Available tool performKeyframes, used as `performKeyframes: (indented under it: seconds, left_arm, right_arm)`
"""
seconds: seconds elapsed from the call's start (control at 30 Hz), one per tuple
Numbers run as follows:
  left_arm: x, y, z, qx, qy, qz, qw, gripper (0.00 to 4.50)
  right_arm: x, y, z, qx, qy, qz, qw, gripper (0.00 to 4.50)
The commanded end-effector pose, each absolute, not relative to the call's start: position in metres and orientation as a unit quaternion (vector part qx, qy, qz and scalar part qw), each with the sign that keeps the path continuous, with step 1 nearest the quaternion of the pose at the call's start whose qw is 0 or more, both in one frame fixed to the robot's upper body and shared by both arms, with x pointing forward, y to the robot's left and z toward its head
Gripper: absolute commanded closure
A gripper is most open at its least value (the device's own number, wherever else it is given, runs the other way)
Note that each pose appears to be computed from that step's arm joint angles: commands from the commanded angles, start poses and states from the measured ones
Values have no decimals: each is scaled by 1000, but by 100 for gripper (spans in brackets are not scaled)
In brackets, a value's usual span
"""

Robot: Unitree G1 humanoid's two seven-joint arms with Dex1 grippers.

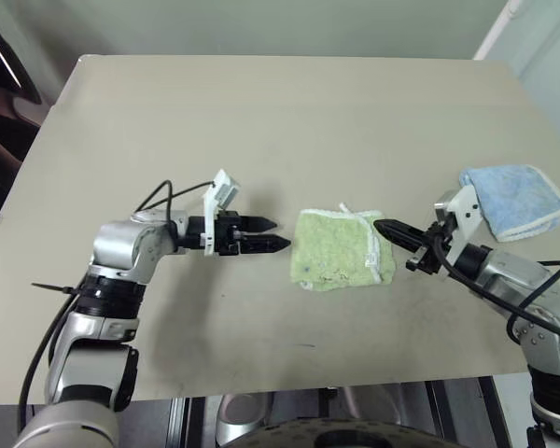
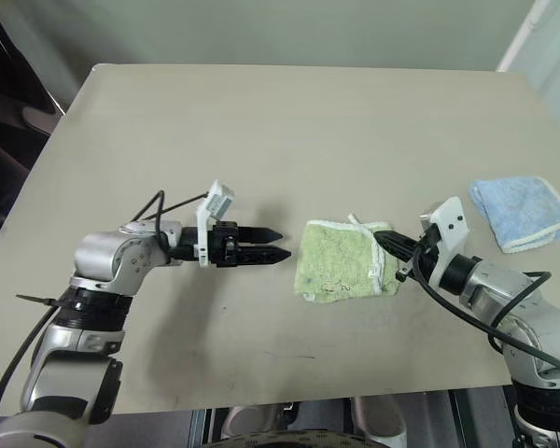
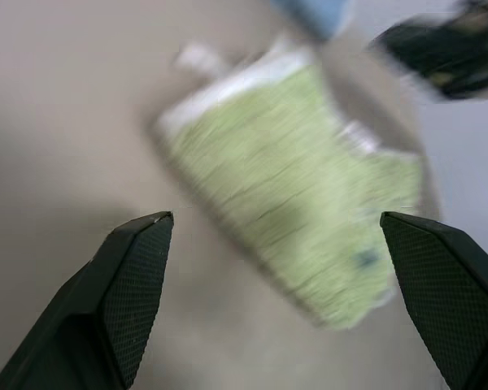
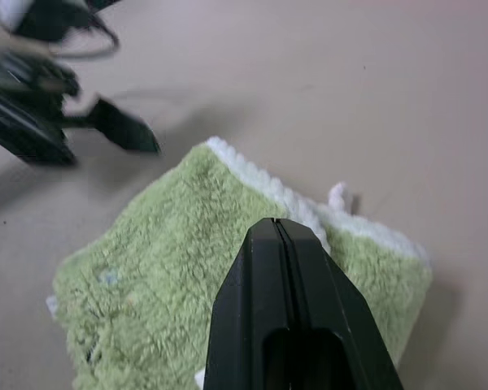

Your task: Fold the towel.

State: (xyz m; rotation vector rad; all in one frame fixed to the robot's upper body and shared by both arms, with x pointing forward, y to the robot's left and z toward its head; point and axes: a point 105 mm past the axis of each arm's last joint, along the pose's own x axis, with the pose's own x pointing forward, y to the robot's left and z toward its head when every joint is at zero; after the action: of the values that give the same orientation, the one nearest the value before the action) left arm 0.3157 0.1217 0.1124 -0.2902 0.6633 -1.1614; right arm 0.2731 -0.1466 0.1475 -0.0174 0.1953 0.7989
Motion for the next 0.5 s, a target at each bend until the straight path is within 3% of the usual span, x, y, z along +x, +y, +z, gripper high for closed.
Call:
performKeyframes:
  seconds: [0.03,0.27,0.4,0.5]
  left_arm:
    - [304,116,126,-216,362,-540,729,5]
    - [290,110,112,-306,448,-500,675,5]
    - [285,106,106,-319,466,-500,656,5]
    - [283,99,101,-325,475,-499,647,5]
  right_arm:
    - [274,-153,156,2,78,368,926,450]
    - [266,-155,157,10,83,365,927,450]
    - [259,-154,168,-27,44,387,920,450]
    - [248,-155,165,-30,70,422,903,450]
